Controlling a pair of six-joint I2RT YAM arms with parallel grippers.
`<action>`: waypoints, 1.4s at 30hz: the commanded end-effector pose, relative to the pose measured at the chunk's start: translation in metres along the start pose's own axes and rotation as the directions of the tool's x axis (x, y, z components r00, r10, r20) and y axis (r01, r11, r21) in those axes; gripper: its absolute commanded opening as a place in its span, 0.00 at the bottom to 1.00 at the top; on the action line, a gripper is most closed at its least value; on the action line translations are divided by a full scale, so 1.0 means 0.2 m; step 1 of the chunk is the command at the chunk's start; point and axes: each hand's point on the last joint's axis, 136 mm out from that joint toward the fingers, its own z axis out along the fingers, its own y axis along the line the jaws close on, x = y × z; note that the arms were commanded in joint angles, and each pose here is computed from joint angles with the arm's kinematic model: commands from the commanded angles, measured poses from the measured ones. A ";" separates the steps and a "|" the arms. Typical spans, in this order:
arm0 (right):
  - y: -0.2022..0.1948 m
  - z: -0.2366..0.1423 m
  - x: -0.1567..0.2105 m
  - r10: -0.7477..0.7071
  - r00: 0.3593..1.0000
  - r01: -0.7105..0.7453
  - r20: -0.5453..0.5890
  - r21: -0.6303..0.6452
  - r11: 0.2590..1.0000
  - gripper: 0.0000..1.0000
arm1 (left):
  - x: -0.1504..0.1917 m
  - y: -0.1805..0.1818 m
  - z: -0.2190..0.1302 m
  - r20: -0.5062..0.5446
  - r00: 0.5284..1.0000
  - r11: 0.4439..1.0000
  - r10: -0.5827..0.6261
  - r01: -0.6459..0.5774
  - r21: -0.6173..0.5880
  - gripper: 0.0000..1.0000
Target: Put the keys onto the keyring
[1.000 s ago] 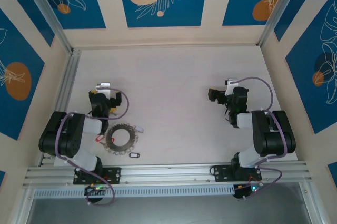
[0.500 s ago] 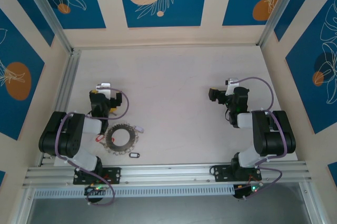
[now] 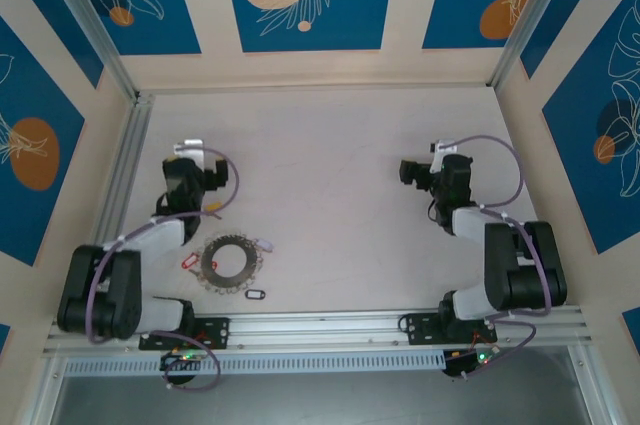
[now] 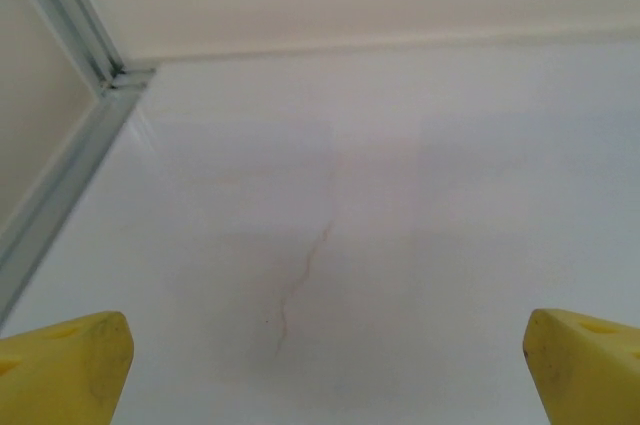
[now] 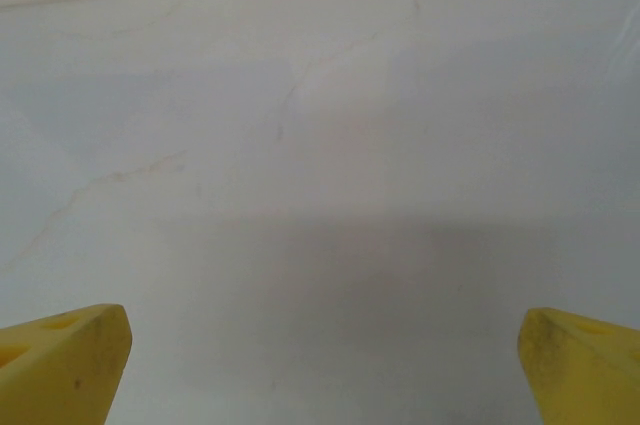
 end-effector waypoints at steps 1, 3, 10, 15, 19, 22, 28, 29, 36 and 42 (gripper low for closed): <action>-0.02 -0.09 -0.10 0.092 0.994 -0.087 -0.063 0.076 0.993 0.99 | 0.05 0.02 -0.11 -0.270 0.951 0.988 -0.151 0.138 -0.067 1.00; 0.03 -0.14 -0.11 0.171 0.977 -0.165 -0.129 0.060 0.985 0.99 | 0.10 -0.03 -0.15 -0.425 0.885 0.981 -0.191 0.184 -0.058 1.00; 0.37 -0.37 -0.01 0.143 0.953 -0.177 -0.266 -0.107 0.978 0.99 | 0.34 0.03 -0.40 -0.657 0.717 0.972 -0.233 0.184 -0.143 1.00; 0.50 -0.41 0.01 0.065 0.954 -0.118 -0.293 -0.165 0.979 0.99 | 0.46 0.01 -0.43 -0.737 0.634 0.970 -0.236 0.196 -0.142 1.00; 0.56 -0.41 -0.02 0.039 0.960 -0.099 -0.277 -0.204 0.974 0.99 | 0.56 -0.03 -0.38 -0.768 0.579 0.956 -0.272 0.252 -0.149 0.93; 0.60 -0.41 -0.04 0.041 0.964 -0.106 -0.261 -0.240 0.965 0.99 | 0.63 -0.07 -0.31 -0.783 0.550 0.949 -0.291 0.272 -0.161 0.85; 0.64 -0.40 -0.05 0.035 0.965 -0.113 -0.260 -0.290 0.951 0.99 | 0.72 -0.06 -0.15 -0.783 0.539 0.947 -0.311 0.245 -0.208 0.73; 0.64 -0.40 -0.06 0.036 0.966 -0.114 -0.257 -0.291 0.950 0.99 | 0.73 -0.05 -0.14 -0.784 0.537 0.948 -0.311 0.236 -0.214 0.72; 0.63 -0.38 -0.04 0.035 0.965 -0.112 -0.261 -0.285 0.952 0.99 | 0.82 -0.09 -0.07 -0.806 0.508 0.949 -0.303 0.237 -0.207 0.54; 0.62 -0.36 -0.08 0.043 0.965 -0.118 -0.257 -0.282 0.952 1.00 | 0.86 -0.09 -0.07 -0.820 0.495 0.955 -0.285 0.223 -0.197 0.34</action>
